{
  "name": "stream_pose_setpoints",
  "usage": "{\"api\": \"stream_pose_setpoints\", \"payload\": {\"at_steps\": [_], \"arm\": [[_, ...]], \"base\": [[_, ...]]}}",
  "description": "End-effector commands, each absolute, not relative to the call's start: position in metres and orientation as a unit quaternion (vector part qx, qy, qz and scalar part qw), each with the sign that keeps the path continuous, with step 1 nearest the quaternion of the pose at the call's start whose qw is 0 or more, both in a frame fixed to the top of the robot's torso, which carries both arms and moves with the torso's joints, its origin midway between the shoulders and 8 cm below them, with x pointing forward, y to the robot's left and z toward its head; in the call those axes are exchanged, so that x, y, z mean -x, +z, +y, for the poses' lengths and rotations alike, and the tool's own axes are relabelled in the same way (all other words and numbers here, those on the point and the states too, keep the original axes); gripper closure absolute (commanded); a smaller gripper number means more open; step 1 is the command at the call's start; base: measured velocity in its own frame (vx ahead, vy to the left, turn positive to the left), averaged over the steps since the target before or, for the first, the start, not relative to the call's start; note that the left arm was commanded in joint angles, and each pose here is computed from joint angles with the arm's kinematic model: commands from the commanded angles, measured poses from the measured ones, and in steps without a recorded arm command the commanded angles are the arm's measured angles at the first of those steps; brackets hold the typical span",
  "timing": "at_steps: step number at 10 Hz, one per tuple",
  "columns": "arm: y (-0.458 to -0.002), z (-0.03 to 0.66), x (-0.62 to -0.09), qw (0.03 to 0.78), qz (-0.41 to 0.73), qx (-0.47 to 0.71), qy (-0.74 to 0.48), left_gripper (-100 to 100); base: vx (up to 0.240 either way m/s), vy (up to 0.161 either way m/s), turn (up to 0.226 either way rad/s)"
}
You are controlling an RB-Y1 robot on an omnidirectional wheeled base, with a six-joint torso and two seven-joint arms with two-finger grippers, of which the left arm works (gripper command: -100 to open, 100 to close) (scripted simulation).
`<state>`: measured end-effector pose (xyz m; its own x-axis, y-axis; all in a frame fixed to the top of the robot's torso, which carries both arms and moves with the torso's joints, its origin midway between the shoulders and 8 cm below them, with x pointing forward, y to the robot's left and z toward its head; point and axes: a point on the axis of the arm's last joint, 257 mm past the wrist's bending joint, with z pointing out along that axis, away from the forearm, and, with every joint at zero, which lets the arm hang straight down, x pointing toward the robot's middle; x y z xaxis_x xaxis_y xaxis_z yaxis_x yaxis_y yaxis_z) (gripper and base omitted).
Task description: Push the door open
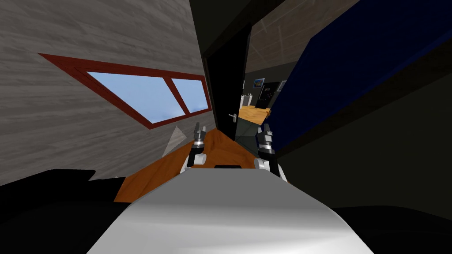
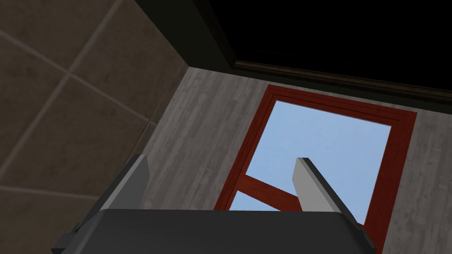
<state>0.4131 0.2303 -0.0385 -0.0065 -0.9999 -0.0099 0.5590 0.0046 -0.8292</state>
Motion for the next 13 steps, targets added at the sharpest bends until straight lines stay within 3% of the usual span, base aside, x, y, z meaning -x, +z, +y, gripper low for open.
{"api": "stream_pose_setpoints", "payload": {"at_steps": [1,13], "arm": [[-0.049,0.225,-0.422,0.616,0.344,0.332,-0.627,-100],[-0.116,0.187,-0.481,0.561,0.397,0.355,-0.634,-100]], "base": [[0.082,0.04,-0.07],[0.081,0.037,-0.076]]}}
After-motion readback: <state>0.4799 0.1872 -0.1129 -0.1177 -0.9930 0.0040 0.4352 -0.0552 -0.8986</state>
